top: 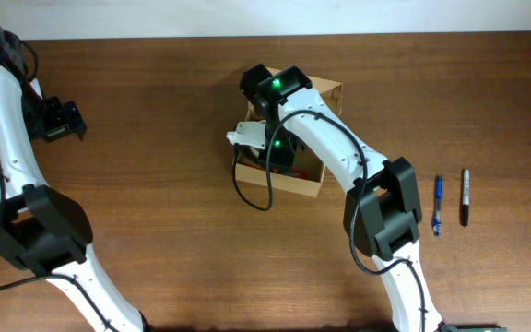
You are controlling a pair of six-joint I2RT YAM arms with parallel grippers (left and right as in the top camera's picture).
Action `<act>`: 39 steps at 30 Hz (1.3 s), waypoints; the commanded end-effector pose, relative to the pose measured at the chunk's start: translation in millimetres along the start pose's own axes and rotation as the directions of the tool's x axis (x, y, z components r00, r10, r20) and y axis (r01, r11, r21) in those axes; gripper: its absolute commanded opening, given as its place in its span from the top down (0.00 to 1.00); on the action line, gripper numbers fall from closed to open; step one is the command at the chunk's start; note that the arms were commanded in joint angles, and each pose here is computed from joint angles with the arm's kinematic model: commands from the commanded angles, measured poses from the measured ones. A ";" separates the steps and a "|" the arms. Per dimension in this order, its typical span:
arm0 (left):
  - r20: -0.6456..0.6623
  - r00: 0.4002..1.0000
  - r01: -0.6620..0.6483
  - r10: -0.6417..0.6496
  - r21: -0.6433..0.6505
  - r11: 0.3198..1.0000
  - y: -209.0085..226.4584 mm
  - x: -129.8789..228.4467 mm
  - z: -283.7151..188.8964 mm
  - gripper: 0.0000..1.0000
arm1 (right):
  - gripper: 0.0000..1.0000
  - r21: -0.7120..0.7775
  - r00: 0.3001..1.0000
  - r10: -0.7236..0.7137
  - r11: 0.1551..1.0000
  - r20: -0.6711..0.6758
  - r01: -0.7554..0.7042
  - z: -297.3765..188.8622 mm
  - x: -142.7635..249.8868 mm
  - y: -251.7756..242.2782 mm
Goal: Pack container
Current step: 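Carry the red box cutter into the box and release it, then move the right gripper to the blue pen and grasp it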
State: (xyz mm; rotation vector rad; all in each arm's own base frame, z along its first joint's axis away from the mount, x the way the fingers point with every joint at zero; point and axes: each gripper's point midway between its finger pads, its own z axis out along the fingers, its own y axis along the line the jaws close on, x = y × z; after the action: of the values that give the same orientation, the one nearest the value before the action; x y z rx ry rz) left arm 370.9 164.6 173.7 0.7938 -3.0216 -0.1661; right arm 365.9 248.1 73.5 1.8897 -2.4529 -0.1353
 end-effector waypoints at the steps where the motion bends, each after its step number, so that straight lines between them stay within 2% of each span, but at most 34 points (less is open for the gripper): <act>1: -0.010 1.000 -0.010 0.010 0.005 1.000 0.1 0.5 2.8 0.00 | 0.51 0.107 0.998 0.057 0.993 0.005 -0.057 -25.9 5.1 -9.4; 5: -0.010 1.000 -0.010 0.010 0.005 1.000 0.1 0.5 2.8 0.00 | 0.50 0.243 0.990 0.107 0.962 0.087 -0.125 -79.3 10.9 -18.7; 10: -0.010 1.000 -0.010 0.010 0.005 1.000 0.1 0.5 2.8 0.00 | 0.42 0.408 0.932 0.200 0.857 0.302 -0.316 -181.7 42.5 -28.0; 14: -0.010 1.000 -0.010 0.010 0.005 1.000 0.1 0.5 2.8 0.00 | 0.39 0.448 0.823 0.277 0.729 0.496 -0.517 -254.9 101.4 -31.1; 16: -0.010 1.000 -0.010 0.010 0.005 1.000 0.1 0.5 2.8 0.00 | 0.36 0.456 0.767 0.306 0.660 0.564 -0.598 -273.5 141.6 -31.0; 18: -0.010 1.000 -0.010 0.010 0.006 1.000 0.0 0.5 2.8 0.00 | 0.33 0.447 0.685 0.364 0.551 0.631 -0.705 -279.6 186.0 -36.7; 20: -0.010 1.000 -0.010 0.010 0.005 1.000 0.1 0.5 2.8 0.00 | 0.33 0.398 0.569 0.444 0.423 0.692 -0.814 -273.8 228.0 -45.7; 22: -0.010 1.000 -0.010 0.010 0.005 1.000 0.1 0.5 2.8 0.00 | 0.35 0.280 0.401 0.566 0.291 0.721 -0.915 -245.4 268.1 -53.3; 23: -0.010 1.000 -0.010 0.010 0.005 1.000 0.1 0.5 2.8 0.00 | 0.38 0.237 0.346 0.616 0.254 0.708 -0.938 -228.8 280.7 -54.9; 27: -0.010 1.000 -0.010 0.010 0.005 1.000 0.1 0.5 2.8 0.00 | 0.39 0.119 0.180 0.788 0.136 0.589 -0.984 -151.5 312.6 -59.9; 31: -0.010 1.000 -0.010 0.010 0.005 1.000 0.1 0.5 2.8 0.00 | 0.38 0.101 0.158 0.875 0.125 0.458 -0.987 -93.4 321.9 -68.7; 39: -0.010 1.000 -0.010 0.010 0.005 1.000 0.1 0.5 2.8 0.00 | 0.37 0.074 0.138 0.965 0.125 0.223 -0.989 -15.5 330.2 -68.3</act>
State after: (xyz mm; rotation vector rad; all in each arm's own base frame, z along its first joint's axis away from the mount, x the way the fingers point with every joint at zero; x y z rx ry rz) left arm 370.9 164.6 173.7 0.7938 -3.0217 -0.1655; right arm 352.4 -85.1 92.3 -0.1479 -3.3234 0.1216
